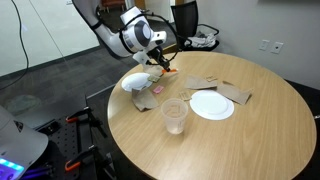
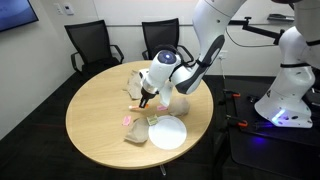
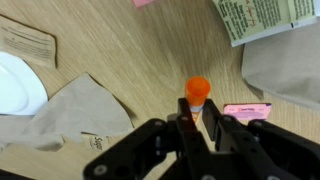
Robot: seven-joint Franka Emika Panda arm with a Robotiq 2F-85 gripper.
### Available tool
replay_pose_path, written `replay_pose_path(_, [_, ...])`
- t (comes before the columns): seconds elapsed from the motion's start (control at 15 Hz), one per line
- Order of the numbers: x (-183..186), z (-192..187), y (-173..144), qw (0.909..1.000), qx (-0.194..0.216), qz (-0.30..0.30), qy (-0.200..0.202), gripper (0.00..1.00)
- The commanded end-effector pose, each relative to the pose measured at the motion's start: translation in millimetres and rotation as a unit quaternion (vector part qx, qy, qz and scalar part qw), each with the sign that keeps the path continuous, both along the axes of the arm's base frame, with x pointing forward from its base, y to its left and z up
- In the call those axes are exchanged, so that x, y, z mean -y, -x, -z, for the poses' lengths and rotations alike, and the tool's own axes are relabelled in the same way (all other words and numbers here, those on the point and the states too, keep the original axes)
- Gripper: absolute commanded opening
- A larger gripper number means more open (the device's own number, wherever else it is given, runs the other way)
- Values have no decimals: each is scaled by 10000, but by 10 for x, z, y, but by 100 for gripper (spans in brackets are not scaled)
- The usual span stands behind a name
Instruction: Remove the orange marker from the cup
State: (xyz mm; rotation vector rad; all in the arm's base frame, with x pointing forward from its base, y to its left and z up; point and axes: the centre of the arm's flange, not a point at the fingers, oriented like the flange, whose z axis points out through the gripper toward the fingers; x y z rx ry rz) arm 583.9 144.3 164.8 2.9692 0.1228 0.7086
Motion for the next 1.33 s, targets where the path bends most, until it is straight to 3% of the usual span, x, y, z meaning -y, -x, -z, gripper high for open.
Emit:
replay_pose_path(0.0, [47,135,-126,10000,-2,86,6,5])
replay_pose_path(0.2, [65,208,-141,9999,-42,94,36,5])
replay_pose_path(0.27, [65,212,-142,9999,-39,102,48,44])
replay_pose_path(0.4, [68,207,-125,9999,-45,99,55,52])
replay_pose_path(0.8, [10,-146,134,9999,135,48,-66,98])
replay_pose_path(1.27, [-46,-803,535,9996,125,-6,-263,100])
